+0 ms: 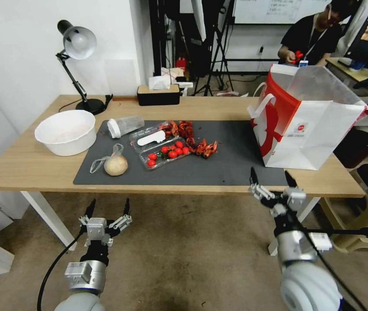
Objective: Pick up the trash from the table and place it into the takeout bag.
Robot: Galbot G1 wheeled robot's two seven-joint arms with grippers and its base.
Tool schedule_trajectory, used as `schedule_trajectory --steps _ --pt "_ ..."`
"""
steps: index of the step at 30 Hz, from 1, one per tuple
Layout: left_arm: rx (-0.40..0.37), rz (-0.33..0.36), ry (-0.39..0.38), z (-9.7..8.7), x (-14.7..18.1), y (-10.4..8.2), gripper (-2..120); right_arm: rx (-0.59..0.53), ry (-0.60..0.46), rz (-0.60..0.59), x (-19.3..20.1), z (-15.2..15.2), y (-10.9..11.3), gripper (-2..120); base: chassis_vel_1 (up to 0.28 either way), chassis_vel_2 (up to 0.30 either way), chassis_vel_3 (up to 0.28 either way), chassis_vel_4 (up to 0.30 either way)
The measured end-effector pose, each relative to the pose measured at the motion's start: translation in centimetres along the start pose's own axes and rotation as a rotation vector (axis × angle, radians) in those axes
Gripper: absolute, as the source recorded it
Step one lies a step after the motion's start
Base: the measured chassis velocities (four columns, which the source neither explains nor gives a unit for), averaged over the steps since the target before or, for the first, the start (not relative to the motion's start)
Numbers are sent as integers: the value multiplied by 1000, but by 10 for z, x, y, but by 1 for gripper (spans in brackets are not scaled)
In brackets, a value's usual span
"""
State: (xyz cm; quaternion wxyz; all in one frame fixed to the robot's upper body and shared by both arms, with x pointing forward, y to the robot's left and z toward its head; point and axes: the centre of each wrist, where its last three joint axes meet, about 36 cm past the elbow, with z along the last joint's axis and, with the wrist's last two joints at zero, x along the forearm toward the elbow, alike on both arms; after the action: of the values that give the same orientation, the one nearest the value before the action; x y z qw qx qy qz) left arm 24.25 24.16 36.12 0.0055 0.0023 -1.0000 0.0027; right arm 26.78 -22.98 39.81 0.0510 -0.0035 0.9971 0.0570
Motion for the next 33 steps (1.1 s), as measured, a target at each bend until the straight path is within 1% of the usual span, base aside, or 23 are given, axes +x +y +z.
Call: schedule_trajectory --steps 14,16,18,20,22,25,33 --pt "-1 3 1 0 0 1 100 10 11 -3 14 20 -1 100 0 0 0 0" --pt "1 4 3 0 -1 1 100 14 24 0 22 30 -1 100 0 0 0 0" --pt "1 5 3 0 -1 1 100 15 26 1 24 33 -1 100 0 0 0 0" --pt "0 5 7 1 -1 2 100 20 37 9 30 46 -3 100 0 0 0 0" --pt "0 6 7 2 -1 2 100 20 38 10 31 49 -3 100 0 0 0 0" --pt "-1 7 10 3 -1 2 100 17 35 -2 37 63 -7 100 0 0 0 0" --pt "2 -6 6 4 -6 6 100 9 31 -23 37 64 -6 100 0 0 0 0"
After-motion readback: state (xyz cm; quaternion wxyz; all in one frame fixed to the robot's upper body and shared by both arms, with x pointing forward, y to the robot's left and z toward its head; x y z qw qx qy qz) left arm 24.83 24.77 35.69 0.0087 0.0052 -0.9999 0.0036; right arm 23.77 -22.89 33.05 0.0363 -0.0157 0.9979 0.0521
